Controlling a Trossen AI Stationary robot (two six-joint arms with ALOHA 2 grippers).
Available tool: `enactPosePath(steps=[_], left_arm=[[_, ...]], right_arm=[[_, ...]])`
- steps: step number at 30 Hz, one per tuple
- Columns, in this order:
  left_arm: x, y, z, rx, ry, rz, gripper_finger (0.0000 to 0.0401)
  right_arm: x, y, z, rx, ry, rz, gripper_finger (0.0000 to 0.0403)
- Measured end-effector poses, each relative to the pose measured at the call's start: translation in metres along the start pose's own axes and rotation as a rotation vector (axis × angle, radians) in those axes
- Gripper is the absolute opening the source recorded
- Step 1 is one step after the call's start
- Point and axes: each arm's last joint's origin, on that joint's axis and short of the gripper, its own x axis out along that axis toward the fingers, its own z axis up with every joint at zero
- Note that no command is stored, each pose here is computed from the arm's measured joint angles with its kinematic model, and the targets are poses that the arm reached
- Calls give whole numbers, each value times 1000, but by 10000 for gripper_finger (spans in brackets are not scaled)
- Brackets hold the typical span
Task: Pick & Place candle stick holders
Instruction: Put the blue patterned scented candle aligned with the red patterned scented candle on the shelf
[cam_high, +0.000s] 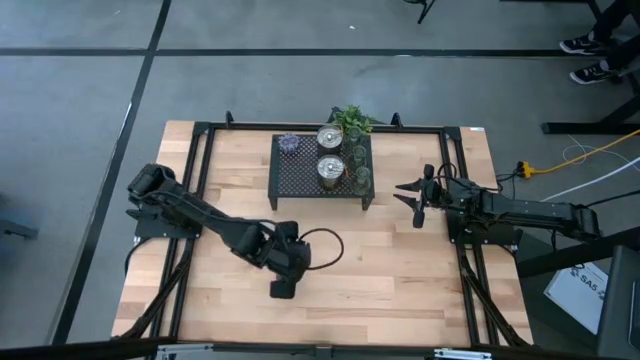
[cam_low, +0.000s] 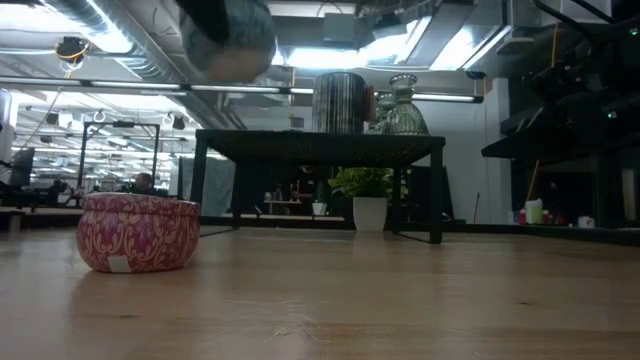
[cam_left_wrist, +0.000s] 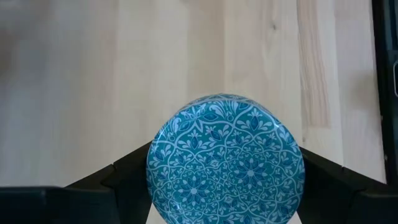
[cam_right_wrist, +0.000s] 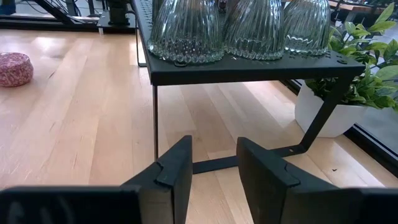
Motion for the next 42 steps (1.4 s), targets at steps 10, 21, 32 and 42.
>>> enactPosePath(steps=[10,21,32,42], left_arm=[[-40,17,4,-48,-110,-7,296],[-40,64,10,-66,-55,76,298],[-34,131,9,-172,68,225,298],[-34,174,6,-269,125,287,299]], right_arm=[[0,0,0,0,0,0,128],[0,0,0,0,0,0,128],[0,0,0,0,0,0,128],[0,0,0,0,0,0,128]])
